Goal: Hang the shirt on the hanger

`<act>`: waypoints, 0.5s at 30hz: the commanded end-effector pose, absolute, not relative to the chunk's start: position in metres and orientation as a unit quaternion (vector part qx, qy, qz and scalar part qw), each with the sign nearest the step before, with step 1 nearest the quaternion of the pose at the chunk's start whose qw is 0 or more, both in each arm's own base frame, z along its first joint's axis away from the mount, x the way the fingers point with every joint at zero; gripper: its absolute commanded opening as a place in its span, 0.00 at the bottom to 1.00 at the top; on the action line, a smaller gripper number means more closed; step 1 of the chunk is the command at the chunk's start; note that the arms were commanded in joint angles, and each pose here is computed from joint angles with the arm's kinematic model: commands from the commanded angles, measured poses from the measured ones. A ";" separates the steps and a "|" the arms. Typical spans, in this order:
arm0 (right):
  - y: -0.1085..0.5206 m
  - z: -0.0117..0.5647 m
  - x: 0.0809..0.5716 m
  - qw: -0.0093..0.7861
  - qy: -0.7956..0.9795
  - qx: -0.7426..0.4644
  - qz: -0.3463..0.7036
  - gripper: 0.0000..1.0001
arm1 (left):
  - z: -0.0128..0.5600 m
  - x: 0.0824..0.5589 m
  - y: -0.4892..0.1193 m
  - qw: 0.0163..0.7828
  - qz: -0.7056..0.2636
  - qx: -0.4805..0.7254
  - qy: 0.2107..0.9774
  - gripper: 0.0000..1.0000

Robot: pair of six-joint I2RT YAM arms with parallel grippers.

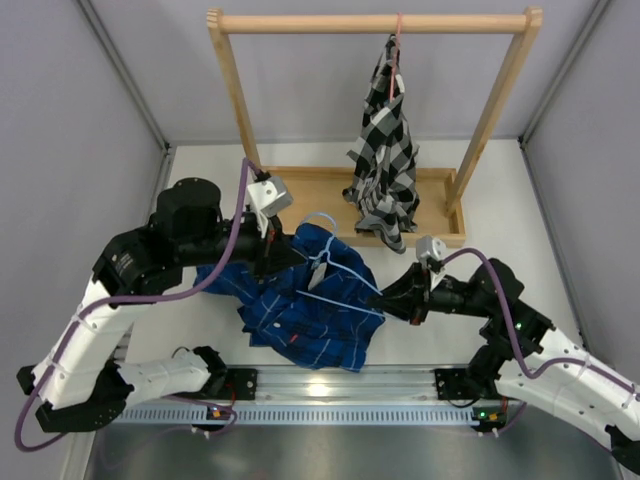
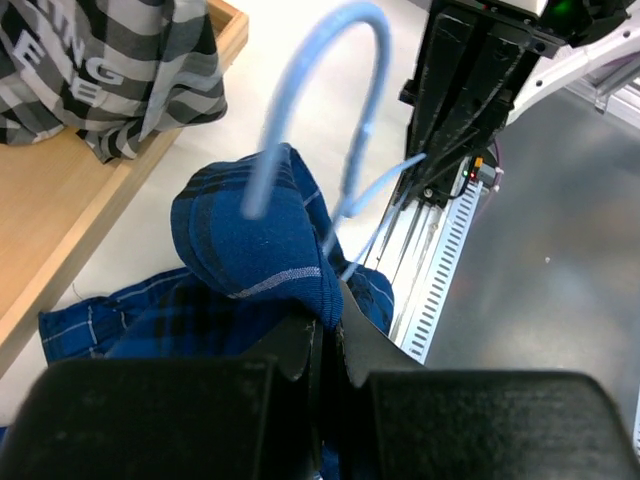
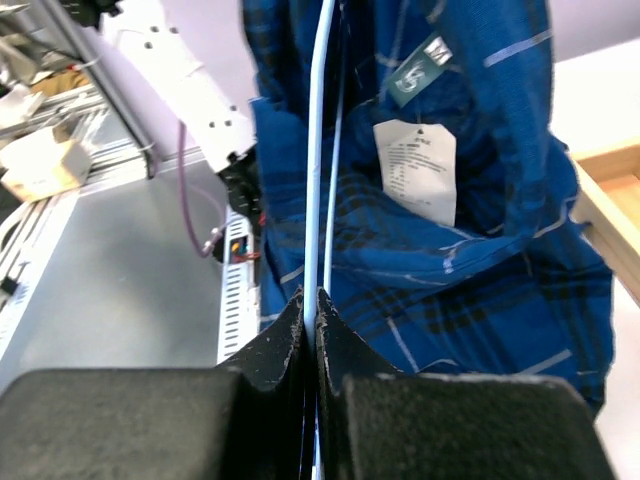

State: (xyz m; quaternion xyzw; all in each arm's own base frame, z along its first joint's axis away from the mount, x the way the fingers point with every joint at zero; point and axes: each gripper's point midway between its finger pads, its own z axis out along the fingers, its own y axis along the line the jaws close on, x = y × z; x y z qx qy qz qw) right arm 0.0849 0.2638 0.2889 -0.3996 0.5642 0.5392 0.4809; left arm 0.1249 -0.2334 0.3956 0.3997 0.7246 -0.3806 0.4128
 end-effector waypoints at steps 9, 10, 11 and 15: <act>0.261 0.340 0.124 0.587 0.534 -0.289 0.536 0.00 | 0.406 0.093 -0.295 0.417 -0.352 0.472 0.693 0.34; 0.260 0.337 0.127 0.588 0.538 -0.281 0.534 0.00 | 0.407 0.093 -0.298 0.424 -0.342 0.472 0.693 0.41; 0.259 0.340 0.126 0.594 0.531 -0.278 0.537 0.00 | 0.409 0.099 -0.299 0.451 -0.308 0.459 0.700 0.46; 0.249 0.343 0.126 0.617 0.514 -0.256 0.538 0.00 | 0.423 0.127 -0.282 0.522 -0.230 0.396 0.719 0.98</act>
